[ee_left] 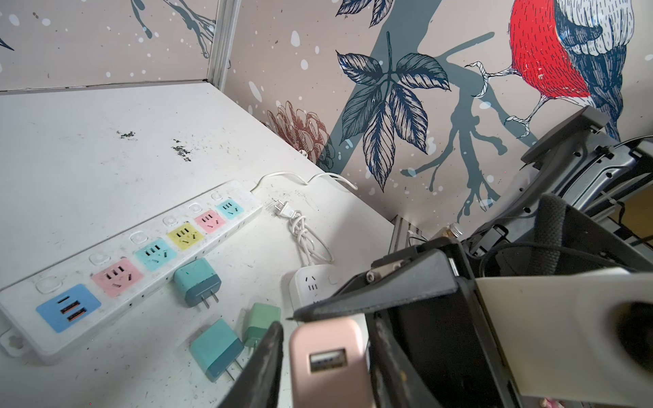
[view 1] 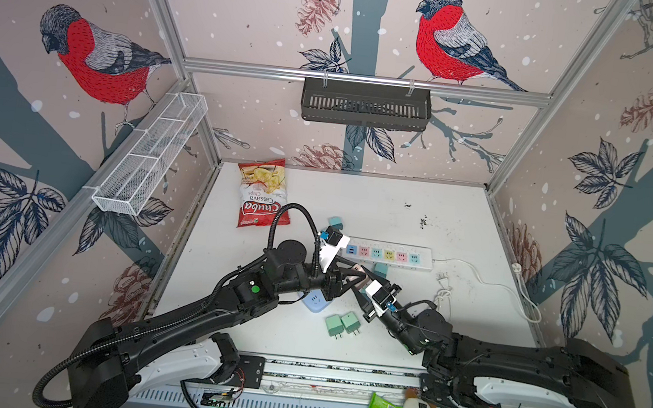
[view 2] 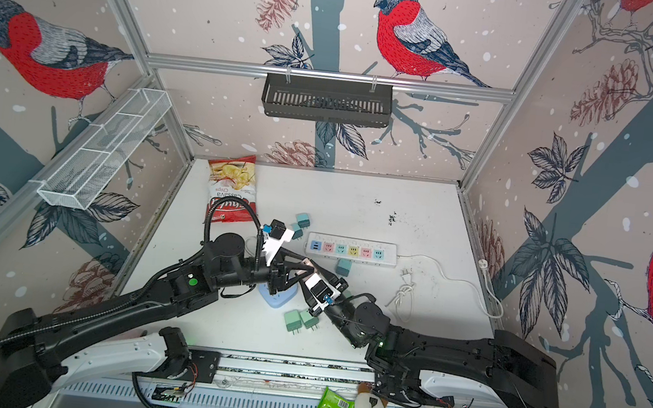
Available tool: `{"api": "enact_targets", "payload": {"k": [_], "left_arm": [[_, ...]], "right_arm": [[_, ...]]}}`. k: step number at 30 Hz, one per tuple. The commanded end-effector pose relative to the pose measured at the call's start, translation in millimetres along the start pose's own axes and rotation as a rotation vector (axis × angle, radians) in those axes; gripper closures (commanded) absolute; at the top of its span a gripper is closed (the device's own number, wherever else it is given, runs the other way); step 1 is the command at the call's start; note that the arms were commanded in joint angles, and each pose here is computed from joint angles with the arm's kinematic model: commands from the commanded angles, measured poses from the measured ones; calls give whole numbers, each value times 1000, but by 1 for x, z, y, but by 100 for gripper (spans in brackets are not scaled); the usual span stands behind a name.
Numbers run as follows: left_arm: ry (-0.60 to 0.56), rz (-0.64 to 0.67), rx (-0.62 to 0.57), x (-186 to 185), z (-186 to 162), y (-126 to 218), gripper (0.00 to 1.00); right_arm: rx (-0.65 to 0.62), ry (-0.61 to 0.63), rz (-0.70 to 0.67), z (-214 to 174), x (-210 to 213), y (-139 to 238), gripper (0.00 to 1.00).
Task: Insert the plug
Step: 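Grasp the pink adapter with the left gripper from the right gripper, then open the right gripper and draw it back while the left holds the adapter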
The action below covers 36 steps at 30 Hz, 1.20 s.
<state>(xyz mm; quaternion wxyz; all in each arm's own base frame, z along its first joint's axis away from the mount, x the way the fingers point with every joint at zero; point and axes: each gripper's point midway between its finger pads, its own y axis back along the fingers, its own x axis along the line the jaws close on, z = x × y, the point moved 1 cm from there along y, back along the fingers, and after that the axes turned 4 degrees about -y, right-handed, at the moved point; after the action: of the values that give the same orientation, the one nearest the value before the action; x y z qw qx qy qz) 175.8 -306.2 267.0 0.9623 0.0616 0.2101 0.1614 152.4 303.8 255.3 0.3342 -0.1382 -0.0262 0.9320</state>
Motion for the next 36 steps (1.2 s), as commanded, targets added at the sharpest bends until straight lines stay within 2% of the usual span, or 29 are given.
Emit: {"api": "enact_targets", "payload": {"k": [1, 5, 6, 7, 10, 12, 15, 19, 23, 28, 31, 33, 36], "left_arm": [[-20, -26, 2, -4, 2, -2, 67], [-26, -25, 13, -3, 0, -5, 83], [-29, -26, 13, -3, 1, -5, 86], [-31, -18, 8, -2, 2, -5, 88], [-34, 70, -22, 11, 8, -2, 95], [-38, 159, -47, 24, 12, 3, 100], [-46, 260, -93, 42, 20, 15, 100], [-20, 309, -169, 67, 30, 36, 100], [-65, 424, -226, 92, 37, 51, 100], [-152, 500, -223, 107, 37, 52, 100], [-271, 463, -204, 101, 36, 47, 100], [-412, 410, -191, 92, 32, 42, 100], [-563, 371, -175, 87, 27, 36, 100]], "right_arm": [[-45, 0, -8, 13, -3, 1, 98], [-43, 0, -12, 13, -3, 1, 96], [-42, -1, -10, 13, -3, 1, 88], [-43, -1, -10, 13, -3, 2, 71], [-49, -15, -27, 15, -8, 5, 41], [-54, -20, -43, 16, -12, 8, 30], [-56, -31, -77, 17, -23, 15, 21], [-73, -89, -156, 13, -52, 32, 9], [-79, -220, -346, -1, -114, 56, 0], [-29, -385, -709, -43, -203, 104, 0], [-23, -497, -830, -72, -234, 127, 0], [10, -564, -908, -93, -253, 140, 0], [66, -606, -994, -114, -266, 150, 0]]}}
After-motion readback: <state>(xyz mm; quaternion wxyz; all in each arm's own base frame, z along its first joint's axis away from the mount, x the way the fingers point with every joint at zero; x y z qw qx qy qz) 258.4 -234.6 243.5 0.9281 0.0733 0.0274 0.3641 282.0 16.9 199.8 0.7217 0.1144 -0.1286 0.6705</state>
